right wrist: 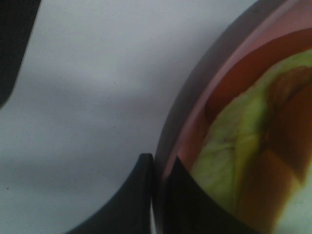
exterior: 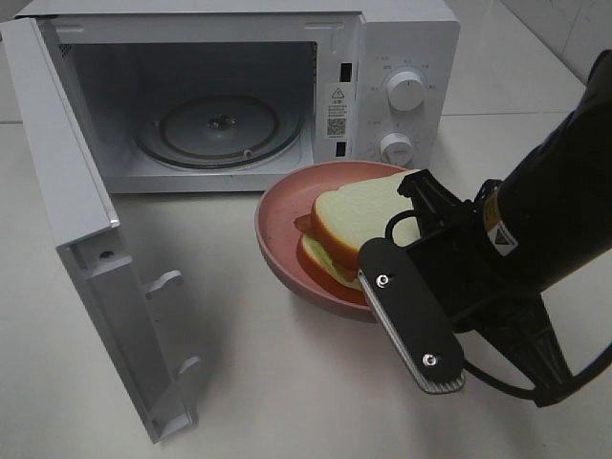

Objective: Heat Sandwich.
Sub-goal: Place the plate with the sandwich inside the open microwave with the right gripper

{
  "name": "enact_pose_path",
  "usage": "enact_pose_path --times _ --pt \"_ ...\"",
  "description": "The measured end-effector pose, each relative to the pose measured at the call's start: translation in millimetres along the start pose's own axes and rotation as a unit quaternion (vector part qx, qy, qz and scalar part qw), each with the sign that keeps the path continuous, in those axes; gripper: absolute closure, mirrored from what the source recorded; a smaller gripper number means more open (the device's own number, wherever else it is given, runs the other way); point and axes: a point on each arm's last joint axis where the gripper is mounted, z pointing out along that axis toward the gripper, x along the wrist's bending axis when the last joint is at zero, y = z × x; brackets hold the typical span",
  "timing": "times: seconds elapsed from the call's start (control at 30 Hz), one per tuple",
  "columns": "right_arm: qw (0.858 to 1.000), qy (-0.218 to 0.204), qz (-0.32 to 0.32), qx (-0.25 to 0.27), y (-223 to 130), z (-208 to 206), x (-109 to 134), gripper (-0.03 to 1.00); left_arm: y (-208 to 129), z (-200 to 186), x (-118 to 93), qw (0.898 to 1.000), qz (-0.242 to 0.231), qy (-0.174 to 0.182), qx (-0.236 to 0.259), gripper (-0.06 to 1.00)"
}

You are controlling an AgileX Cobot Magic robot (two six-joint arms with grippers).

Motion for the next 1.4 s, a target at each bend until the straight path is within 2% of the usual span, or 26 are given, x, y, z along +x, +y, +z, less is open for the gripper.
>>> enact_pose_path --times 0.57,0.9,1.4 --pt "0.996 -0.015 -0.088 -0.014 -13.3 2.4 -7.3 0.93 0.0 0.0 0.0 1.0 0.0 0.0 0.0 -0.05" --pt "0.995 -0.02 -0.099 -0.028 -8.7 9.2 -11.2 0.93 0.0 0.0 0.0 1.0 0.0 0.0 0.0 -0.05" --pt "0.994 -0.028 -0.098 -0.035 3.9 21.8 -49.5 0.93 0.0 0.0 0.0 1.0 0.0 0.0 0.0 -0.05"
